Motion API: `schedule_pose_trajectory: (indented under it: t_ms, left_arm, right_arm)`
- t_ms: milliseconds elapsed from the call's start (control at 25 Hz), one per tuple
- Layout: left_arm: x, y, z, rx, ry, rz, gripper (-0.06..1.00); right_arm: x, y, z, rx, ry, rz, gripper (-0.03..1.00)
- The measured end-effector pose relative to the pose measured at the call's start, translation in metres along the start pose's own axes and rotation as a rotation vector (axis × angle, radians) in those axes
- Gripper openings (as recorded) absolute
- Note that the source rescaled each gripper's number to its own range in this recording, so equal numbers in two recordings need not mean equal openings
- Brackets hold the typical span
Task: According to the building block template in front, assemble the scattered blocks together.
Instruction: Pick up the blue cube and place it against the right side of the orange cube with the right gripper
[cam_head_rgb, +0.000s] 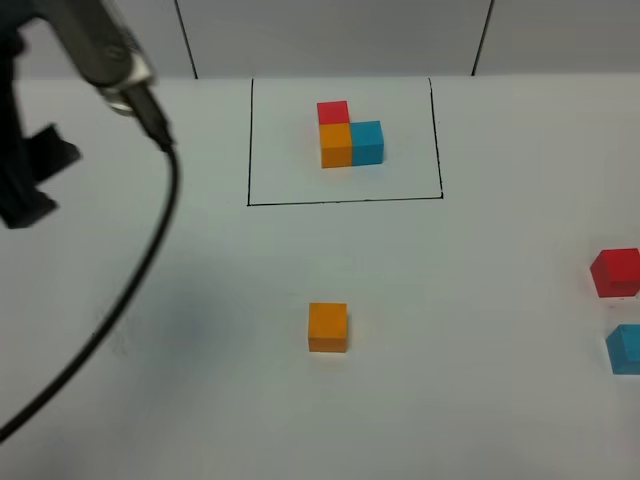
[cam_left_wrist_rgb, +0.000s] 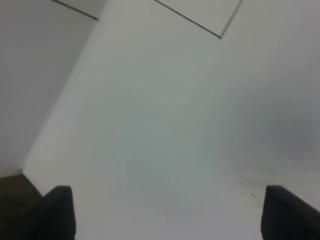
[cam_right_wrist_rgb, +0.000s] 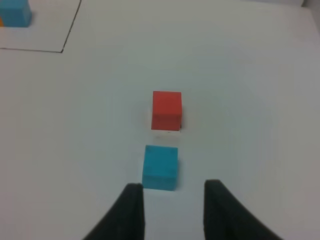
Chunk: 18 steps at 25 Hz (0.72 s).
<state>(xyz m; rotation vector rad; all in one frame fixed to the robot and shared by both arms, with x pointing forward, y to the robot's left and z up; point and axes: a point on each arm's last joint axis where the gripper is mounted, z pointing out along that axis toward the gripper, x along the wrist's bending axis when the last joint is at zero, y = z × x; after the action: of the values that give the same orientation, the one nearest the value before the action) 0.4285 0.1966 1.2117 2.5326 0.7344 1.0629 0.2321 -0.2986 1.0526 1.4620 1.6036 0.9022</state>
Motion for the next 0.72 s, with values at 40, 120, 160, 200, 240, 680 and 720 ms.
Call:
schedule_pose_trajectory:
  t_ms: [40,120,160,200,240,680,720]
  left_arm:
    - [0.005,-0.012,-0.015,-0.025,0.033,-0.027,0.69]
    - [0.012,-0.038,-0.043,-0.065,0.1,-0.07,0.69]
    - [0.012,-0.054,-0.058,-0.092,0.129,-0.094,0.69]
    - [0.01,-0.07,-0.073,-0.121,0.153,-0.116,0.69]
    - [0.008,-0.084,-0.084,-0.145,0.175,-0.135,0.69]
    - [-0.06,-0.186,-0.162,-0.377,0.289,-0.441,0.68]
    - [-0.068,-0.188,-0.162,-0.386,0.282,-0.484,0.68]
  right_arm:
    - [0.0,0.0,0.0,0.0,0.0,0.0,0.0]
    - [0.0,0.0,0.0,0.0,0.0,0.0,0.0]
    - [0.0,0.0,0.0,0.0,0.0,0.0,0.0]
    - [0.0,0.0,0.0,0.0,0.0,0.0,0.0]
    - [0.0,0.0,0.0,0.0,0.0,0.0,0.0]
    - [0.0,0.0,0.0,0.0,0.0,0.0,0.0]
    - [0.0,0.0,0.0,0.0,0.0,0.0,0.0]
